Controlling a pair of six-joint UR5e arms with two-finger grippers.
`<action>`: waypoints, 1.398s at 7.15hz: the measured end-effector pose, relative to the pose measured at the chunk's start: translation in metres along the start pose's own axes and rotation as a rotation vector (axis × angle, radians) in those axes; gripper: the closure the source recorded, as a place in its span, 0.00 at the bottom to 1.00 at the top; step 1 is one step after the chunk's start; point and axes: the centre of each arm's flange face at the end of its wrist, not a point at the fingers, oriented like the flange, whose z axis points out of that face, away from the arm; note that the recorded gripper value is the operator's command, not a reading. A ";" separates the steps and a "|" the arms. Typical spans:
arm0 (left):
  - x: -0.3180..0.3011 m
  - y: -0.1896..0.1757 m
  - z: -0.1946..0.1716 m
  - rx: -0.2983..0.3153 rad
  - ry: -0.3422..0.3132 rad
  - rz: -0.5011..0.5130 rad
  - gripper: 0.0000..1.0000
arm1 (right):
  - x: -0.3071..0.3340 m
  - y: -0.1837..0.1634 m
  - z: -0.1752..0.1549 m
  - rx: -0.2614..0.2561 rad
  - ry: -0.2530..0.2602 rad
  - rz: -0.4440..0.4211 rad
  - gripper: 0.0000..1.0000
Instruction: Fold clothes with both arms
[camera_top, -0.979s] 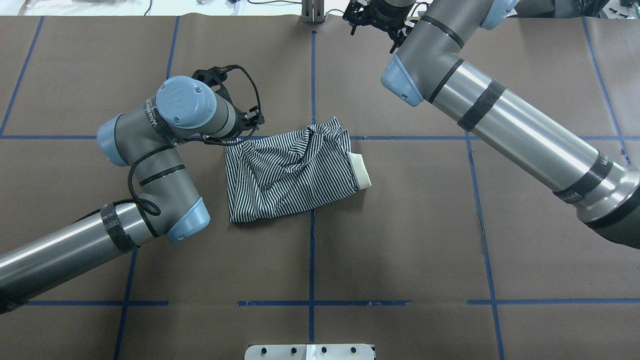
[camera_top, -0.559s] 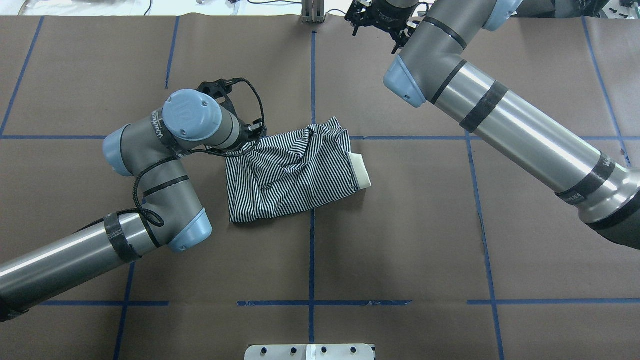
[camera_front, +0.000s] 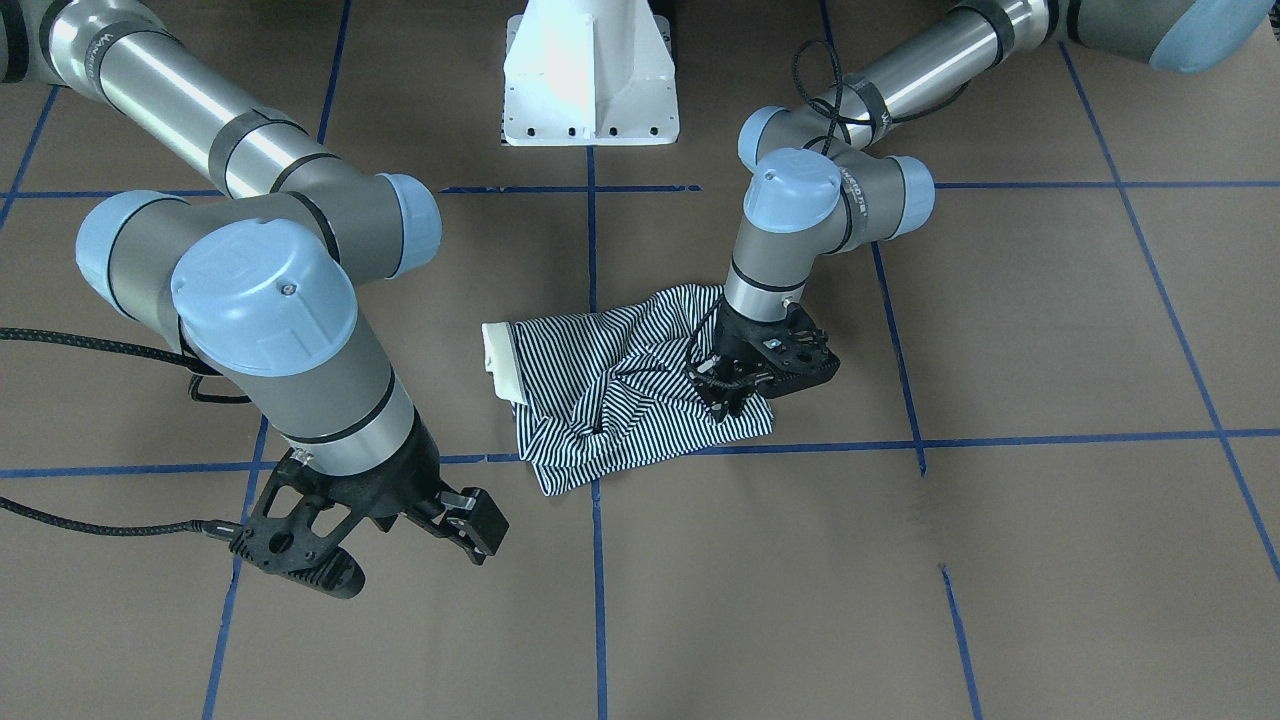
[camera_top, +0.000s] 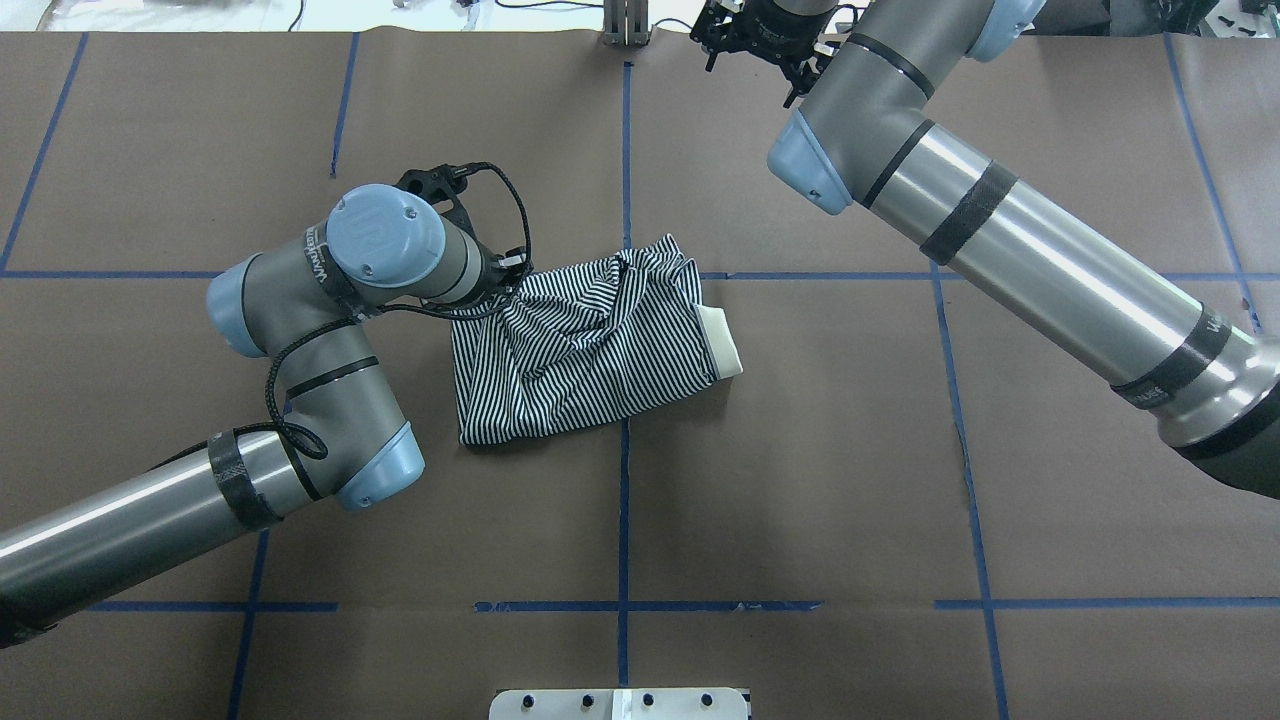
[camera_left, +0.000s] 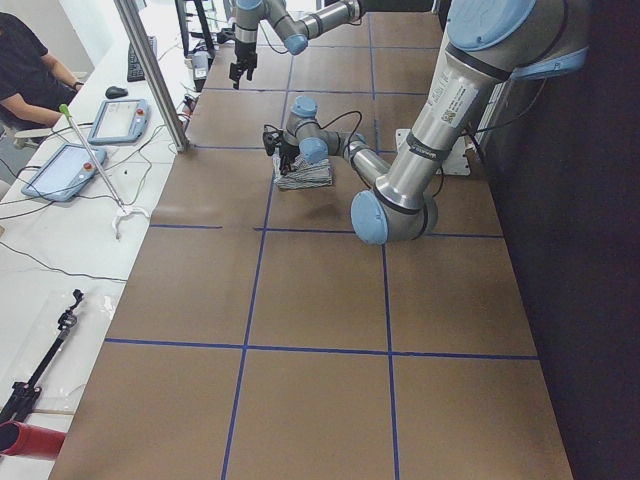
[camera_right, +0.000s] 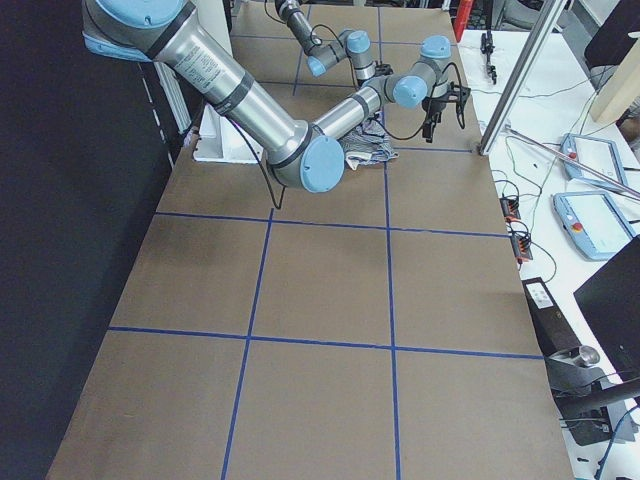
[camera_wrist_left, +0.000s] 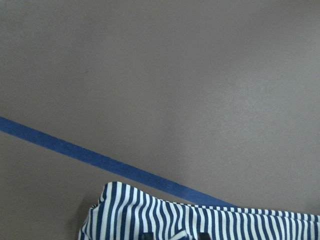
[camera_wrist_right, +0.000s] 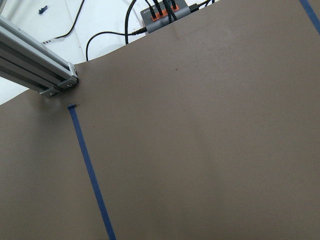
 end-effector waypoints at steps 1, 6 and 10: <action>-0.002 0.000 0.001 0.000 -0.003 0.000 1.00 | 0.000 0.000 0.000 0.001 0.000 0.001 0.00; -0.021 -0.032 -0.017 0.029 -0.030 0.068 1.00 | 0.000 0.000 0.000 0.001 -0.001 0.001 0.00; -0.055 -0.037 -0.020 0.033 -0.064 0.099 0.94 | 0.003 -0.001 0.002 0.001 0.002 0.002 0.00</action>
